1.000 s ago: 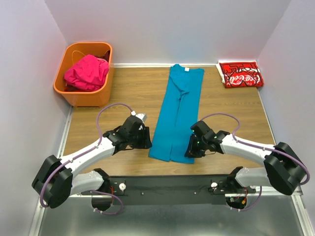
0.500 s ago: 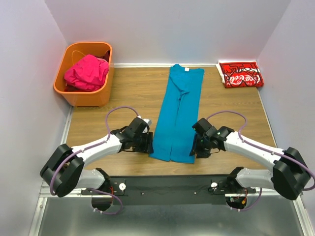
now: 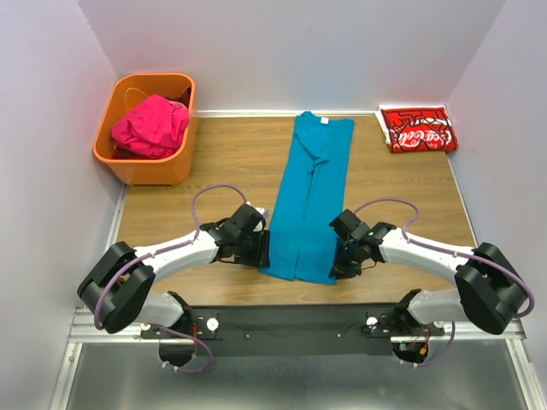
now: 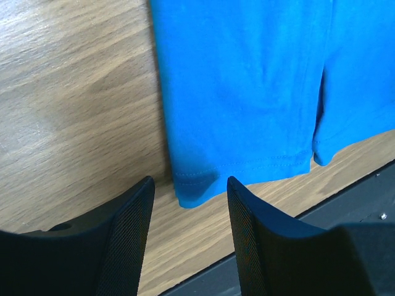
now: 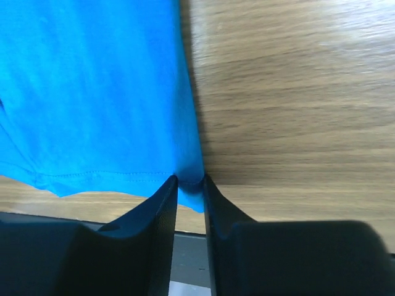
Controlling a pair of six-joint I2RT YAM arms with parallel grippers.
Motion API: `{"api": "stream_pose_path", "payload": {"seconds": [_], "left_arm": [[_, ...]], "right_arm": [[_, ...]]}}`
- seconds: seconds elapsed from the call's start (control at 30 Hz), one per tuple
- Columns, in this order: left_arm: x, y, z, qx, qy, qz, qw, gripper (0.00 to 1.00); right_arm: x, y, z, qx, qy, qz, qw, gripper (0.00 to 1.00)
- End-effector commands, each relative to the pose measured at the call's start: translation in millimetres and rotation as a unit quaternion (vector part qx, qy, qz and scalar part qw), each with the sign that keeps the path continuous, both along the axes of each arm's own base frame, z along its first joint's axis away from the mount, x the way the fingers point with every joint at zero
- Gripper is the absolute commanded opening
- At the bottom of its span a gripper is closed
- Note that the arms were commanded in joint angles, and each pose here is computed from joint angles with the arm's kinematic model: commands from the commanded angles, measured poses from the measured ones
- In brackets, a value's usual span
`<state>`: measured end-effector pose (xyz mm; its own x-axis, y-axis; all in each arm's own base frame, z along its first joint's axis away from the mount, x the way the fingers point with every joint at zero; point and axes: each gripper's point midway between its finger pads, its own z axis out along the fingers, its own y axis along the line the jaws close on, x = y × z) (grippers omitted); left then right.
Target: Fold and stack the t-shirts
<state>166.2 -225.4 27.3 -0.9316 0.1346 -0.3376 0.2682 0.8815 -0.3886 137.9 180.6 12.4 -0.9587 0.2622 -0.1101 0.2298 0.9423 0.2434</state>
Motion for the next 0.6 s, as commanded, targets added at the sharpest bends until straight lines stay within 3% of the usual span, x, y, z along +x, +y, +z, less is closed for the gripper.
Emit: {"api": "stream_pose_path", "payload": {"seconds": [0.0,0.23,0.57], "left_arm": [[0.9,5.7,-0.9,0.026,-0.001,0.007,1.000,0.59],[1.6,12.1,-0.8,0.046,-0.006,0.016,0.999,0.58],[-0.9,12.0,-9.8,0.069,0.005,0.018,0.997,0.42]], "right_arm": [[-13.4,-12.8,-22.9,-0.024,0.020,0.001,0.999,0.28],[-19.9,-7.5,-18.4,-0.003,0.030,0.016,0.999,0.07],[-21.3,-3.5,-15.1,0.006,0.033,0.037,0.999,0.06]]}}
